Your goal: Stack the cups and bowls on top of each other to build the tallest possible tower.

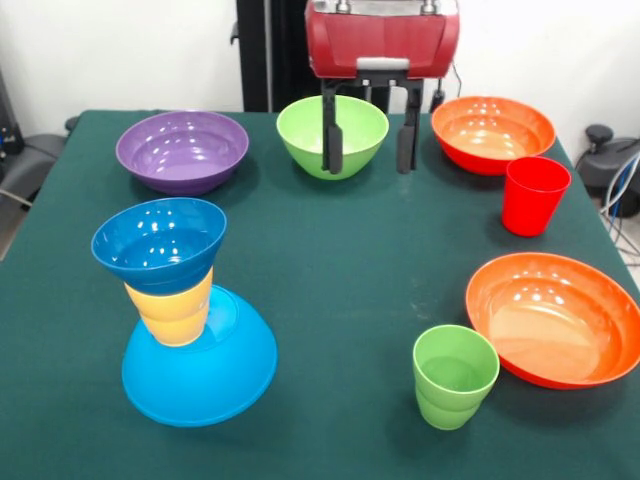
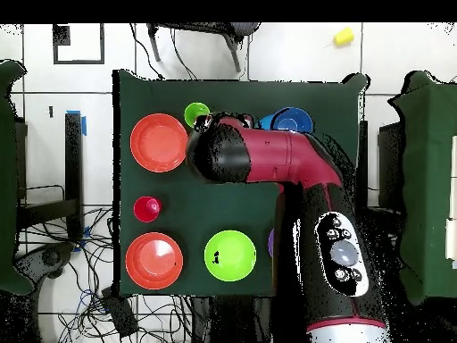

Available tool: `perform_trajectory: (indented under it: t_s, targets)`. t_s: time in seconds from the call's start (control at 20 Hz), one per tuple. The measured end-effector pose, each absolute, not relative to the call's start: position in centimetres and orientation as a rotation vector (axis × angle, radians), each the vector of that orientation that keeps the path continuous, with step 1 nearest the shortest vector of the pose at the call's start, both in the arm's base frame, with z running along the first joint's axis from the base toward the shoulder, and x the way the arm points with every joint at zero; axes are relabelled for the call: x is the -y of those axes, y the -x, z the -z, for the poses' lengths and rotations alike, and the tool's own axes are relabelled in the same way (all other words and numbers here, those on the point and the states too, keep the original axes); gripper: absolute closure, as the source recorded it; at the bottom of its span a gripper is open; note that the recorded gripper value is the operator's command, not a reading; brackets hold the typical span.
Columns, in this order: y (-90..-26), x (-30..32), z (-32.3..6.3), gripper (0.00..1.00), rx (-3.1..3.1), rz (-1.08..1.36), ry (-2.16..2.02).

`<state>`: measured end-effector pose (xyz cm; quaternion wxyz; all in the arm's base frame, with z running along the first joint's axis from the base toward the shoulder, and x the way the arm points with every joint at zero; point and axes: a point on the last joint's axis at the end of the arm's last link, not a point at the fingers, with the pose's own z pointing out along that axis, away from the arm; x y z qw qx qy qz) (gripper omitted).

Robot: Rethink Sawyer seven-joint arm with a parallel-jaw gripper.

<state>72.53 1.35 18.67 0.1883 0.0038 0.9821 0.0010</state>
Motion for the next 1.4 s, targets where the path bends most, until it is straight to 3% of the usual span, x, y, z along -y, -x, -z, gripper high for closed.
perform_trajectory:
  t_s: [0.35, 1.05, 1.4]
  targets:
    - [-73.5, -1.3, -18.7, 0.0, -2.746, 0.014, -0.01]
    - [-80.9, -4.7, -14.5, 0.0, -2.695, 0.035, -0.078]
    - [-84.1, -3.0, -11.9, 0.0, -2.674, 0.059, -0.108]
